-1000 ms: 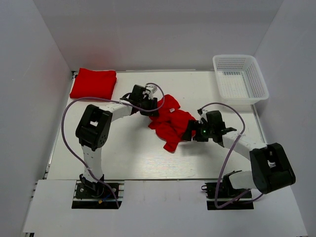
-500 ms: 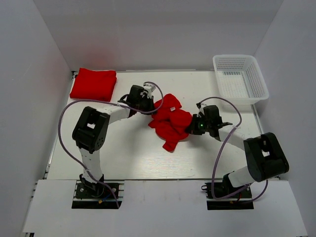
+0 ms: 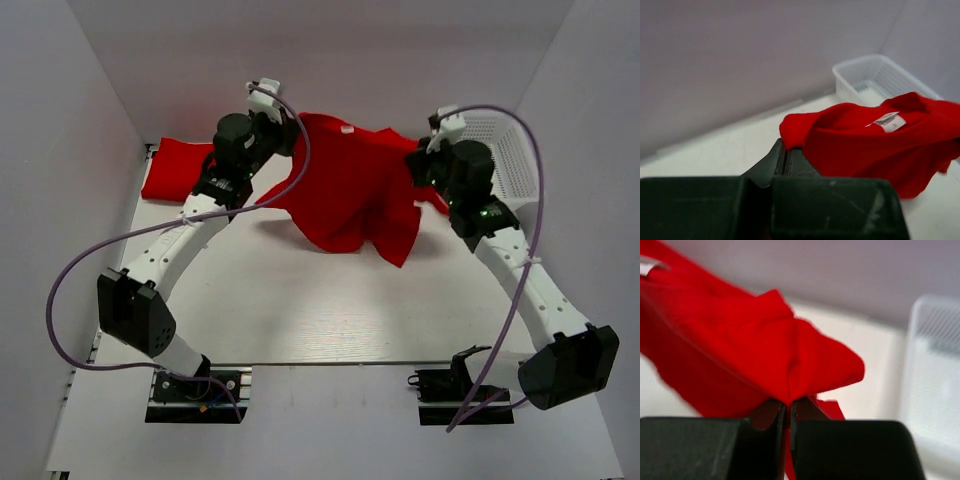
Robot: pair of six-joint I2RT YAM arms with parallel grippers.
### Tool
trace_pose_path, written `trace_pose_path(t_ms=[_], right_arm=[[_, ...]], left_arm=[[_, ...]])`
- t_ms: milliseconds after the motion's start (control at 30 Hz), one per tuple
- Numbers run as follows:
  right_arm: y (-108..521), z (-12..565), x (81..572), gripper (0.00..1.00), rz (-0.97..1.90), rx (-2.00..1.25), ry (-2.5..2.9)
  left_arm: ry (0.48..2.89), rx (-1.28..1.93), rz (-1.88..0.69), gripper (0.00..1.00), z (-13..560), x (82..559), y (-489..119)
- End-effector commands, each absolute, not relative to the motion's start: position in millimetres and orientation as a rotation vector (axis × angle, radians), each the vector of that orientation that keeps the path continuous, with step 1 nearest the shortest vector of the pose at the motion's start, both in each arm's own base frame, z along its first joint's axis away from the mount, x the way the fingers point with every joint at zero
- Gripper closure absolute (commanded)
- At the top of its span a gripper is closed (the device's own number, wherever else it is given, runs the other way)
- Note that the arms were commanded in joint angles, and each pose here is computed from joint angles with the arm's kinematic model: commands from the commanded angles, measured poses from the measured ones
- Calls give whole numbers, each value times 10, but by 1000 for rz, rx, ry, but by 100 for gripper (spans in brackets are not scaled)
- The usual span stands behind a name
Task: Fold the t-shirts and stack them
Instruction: Flatten out the tshirt
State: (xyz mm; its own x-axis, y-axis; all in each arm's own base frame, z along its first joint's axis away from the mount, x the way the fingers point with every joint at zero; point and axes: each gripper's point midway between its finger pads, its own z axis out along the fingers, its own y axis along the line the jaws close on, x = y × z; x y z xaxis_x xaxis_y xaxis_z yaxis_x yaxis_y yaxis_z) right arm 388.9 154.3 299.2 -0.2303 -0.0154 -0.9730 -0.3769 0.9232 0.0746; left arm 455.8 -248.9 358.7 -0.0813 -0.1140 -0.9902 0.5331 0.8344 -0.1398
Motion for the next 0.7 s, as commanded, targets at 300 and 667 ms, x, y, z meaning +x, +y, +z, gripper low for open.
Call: trace_pose_path(t_ms=[300,667], right_arm=[[1358,4915,3273,100,186,-541,1356],[1210,5953,2115,100,211,-636,1006]], left_arm=[[1139,251,-352,100,5578,3471,-1607],[917,316,-411,100,6368,2199,-1210]])
